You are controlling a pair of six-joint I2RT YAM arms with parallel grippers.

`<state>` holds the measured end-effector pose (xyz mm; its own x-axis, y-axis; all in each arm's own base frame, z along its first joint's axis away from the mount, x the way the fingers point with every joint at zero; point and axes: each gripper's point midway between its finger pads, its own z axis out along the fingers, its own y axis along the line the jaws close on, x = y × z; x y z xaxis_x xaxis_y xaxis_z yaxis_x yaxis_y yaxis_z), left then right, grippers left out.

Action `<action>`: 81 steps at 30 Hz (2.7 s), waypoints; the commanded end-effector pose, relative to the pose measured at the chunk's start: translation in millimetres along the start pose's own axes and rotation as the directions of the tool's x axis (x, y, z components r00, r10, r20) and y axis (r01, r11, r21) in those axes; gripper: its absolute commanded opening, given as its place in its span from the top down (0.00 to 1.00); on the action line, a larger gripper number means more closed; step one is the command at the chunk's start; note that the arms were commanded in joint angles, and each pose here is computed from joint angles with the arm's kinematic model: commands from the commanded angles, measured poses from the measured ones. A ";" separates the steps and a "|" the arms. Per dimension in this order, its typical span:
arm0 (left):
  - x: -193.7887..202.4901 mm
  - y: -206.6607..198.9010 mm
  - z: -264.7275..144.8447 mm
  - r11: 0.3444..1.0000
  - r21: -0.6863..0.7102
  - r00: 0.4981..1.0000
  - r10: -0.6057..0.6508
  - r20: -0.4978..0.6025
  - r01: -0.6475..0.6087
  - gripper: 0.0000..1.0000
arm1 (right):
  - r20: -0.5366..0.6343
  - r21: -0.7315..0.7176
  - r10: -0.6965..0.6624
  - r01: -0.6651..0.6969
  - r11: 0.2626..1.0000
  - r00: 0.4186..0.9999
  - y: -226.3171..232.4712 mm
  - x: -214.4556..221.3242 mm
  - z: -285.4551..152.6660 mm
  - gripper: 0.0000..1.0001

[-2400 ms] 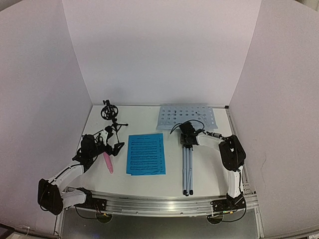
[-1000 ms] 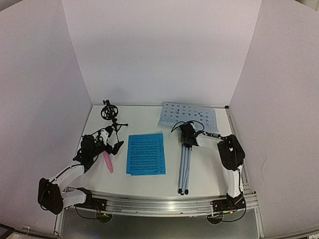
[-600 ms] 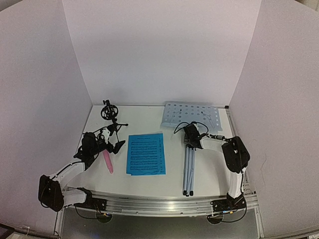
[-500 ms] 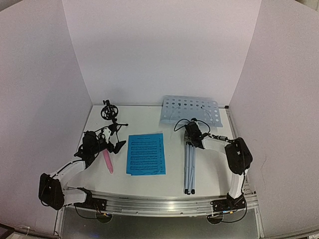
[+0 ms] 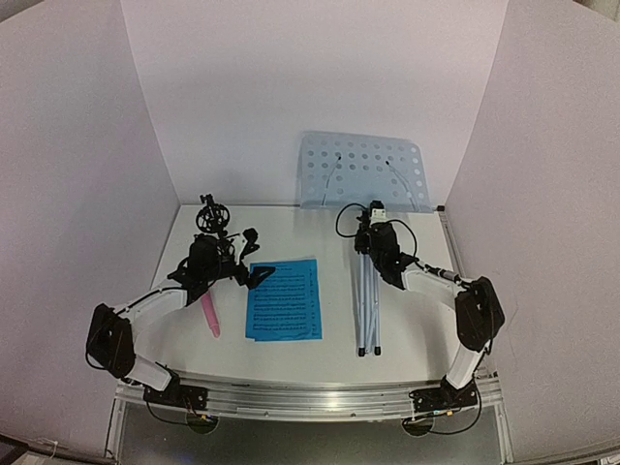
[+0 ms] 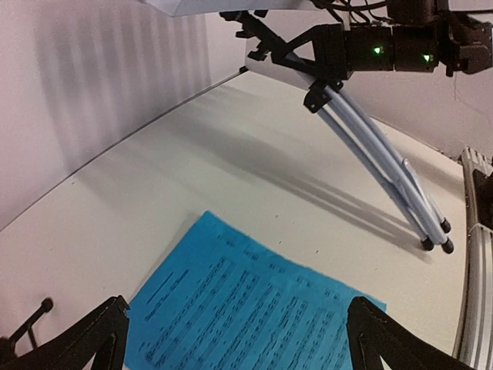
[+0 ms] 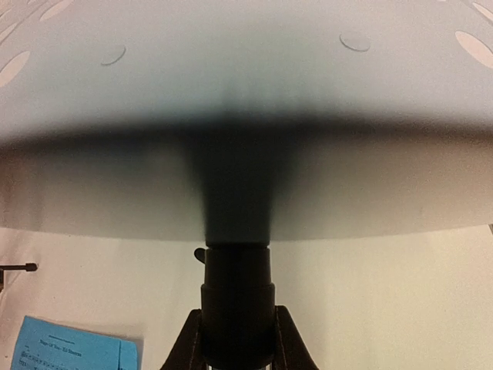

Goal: Set up the instrument practice props

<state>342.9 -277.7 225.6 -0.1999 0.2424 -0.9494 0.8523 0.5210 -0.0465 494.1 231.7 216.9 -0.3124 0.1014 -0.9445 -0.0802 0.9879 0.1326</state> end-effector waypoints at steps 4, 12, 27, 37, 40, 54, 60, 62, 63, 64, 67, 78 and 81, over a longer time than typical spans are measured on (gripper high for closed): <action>-55.1 -22.2 75.7 0.993 0.112 0.992 0.009 0.122 -0.023 0.01 | 0.664 -0.196 0.259 -0.170 0.966 0.701 22.2 -214.3 -86.9 1.00; -78.5 -53.1 139.7 0.972 0.230 0.978 -0.004 0.207 -0.045 0.00 | 0.768 -0.271 0.300 -0.137 0.953 0.566 29.6 -245.6 -113.3 1.00; -111.9 -57.6 169.2 0.950 0.237 0.931 0.111 0.347 -0.202 0.00 | 0.879 -0.299 0.275 0.001 0.954 0.389 57.5 -292.7 -154.2 1.00; -121.9 -32.0 202.3 0.957 0.072 0.884 0.228 0.408 -0.280 0.22 | 0.897 -0.203 0.164 0.054 0.978 0.410 62.1 -282.3 -149.7 1.00; -122.9 -45.5 206.1 0.950 0.106 0.877 0.222 0.427 -0.292 0.29 | 0.903 -0.180 0.141 0.060 0.982 0.406 61.2 -282.3 -150.0 1.00; -112.1 -71.5 222.5 0.948 0.139 0.890 0.209 0.406 -0.286 0.66 | 0.906 -0.187 0.154 0.045 0.981 0.395 57.1 -274.0 -149.6 1.00; -111.1 -61.5 229.0 0.961 0.097 0.899 0.204 0.387 -0.259 1.00 | 0.907 -0.134 0.091 0.078 0.988 0.411 51.3 -267.2 -156.6 1.00; -111.9 -57.6 231.4 0.961 0.080 0.898 0.217 0.383 -0.266 1.00 | 0.904 -0.101 0.054 0.089 0.991 0.423 46.5 -262.5 -158.8 1.00; -112.9 -55.3 232.4 0.958 0.067 0.894 0.235 0.383 -0.280 1.00 | 0.903 -0.087 0.040 0.090 0.992 0.428 42.8 -260.8 -160.5 1.00; -113.8 -53.6 233.2 0.955 0.057 0.890 0.248 0.383 -0.291 1.00 | 0.901 -0.074 0.027 0.091 0.993 0.433 38.4 -258.8 -161.8 1.00; -117.8 -48.6 235.1 0.952 0.068 0.889 0.250 0.384 -0.297 1.00 | 0.894 -0.002 -0.055 0.126 0.992 0.444 30.5 -256.9 -162.2 1.00; -97.8 -42.8 253.2 0.910 0.116 0.898 0.359 0.256 -0.397 1.00 | 0.758 0.037 -0.173 0.223 0.974 0.629 0.4 -197.0 -131.2 1.00; -106.0 -30.0 250.7 0.910 0.078 0.897 0.383 0.219 -0.408 1.00 | 0.718 0.027 -0.175 0.224 0.974 0.674 -6.0 -172.9 -126.4 1.00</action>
<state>407.9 -555.5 225.4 0.0884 0.1342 -0.9870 0.9752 0.1902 0.1132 453.6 223.5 392.0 0.4618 -0.0466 -0.8858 -0.1557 0.9789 -0.1327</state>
